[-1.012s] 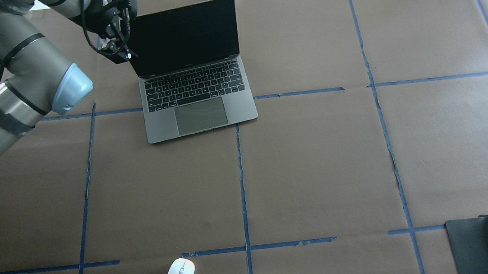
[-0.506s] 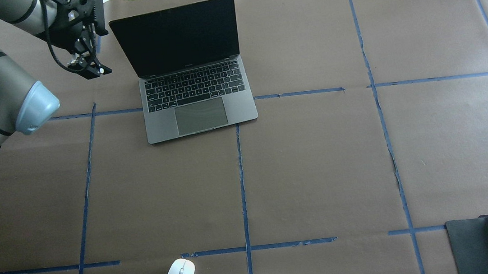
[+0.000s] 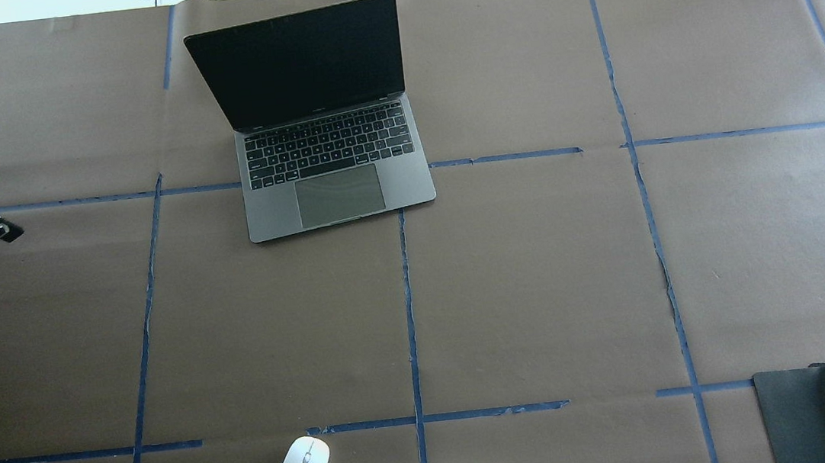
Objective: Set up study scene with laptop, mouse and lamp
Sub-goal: 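Release the laptop and withdraw the left gripper, then reach the right gripper down and grasp the grey mouse pad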
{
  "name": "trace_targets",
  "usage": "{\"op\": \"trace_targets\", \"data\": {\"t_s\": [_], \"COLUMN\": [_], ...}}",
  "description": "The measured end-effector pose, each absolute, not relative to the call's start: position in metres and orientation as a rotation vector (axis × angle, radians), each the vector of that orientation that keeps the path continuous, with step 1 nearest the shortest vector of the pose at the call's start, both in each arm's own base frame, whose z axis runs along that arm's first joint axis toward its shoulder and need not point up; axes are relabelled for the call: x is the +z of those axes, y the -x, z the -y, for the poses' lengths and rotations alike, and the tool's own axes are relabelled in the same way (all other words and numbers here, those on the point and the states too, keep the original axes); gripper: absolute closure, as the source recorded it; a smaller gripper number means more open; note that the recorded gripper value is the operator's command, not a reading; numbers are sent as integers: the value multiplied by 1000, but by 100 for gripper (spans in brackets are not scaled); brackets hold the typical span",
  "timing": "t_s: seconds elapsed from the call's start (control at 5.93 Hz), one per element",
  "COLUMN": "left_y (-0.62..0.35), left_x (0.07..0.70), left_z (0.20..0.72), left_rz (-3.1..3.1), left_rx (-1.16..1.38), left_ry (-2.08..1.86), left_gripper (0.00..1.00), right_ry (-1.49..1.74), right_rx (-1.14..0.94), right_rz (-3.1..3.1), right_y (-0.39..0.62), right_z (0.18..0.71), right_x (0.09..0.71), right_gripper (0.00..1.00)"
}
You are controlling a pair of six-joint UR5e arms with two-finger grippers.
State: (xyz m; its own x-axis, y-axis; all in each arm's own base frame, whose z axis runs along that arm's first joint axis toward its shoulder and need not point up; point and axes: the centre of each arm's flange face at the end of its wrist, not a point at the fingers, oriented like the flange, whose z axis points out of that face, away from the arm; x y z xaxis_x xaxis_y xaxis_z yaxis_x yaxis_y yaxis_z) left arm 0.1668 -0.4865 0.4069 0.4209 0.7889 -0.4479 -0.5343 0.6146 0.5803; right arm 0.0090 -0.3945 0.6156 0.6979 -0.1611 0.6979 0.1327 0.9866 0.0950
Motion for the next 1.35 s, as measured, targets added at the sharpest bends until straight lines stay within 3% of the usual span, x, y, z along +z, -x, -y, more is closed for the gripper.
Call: {"op": "trace_targets", "data": {"t_s": [0.51, 1.35], "left_y": [-105, -98], "left_x": [475, 473], "left_z": [449, 437], "left_rz": [-750, -750], "left_rx": [688, 677], "left_ry": [-253, -254], "left_gripper": [0, 0], "right_ry": [-66, -18], "right_rx": [-26, 45], "right_rz": [876, 1006], "right_y": [69, 160], "right_z": [361, 249], "right_x": [596, 591], "right_gripper": [0, 5]}}
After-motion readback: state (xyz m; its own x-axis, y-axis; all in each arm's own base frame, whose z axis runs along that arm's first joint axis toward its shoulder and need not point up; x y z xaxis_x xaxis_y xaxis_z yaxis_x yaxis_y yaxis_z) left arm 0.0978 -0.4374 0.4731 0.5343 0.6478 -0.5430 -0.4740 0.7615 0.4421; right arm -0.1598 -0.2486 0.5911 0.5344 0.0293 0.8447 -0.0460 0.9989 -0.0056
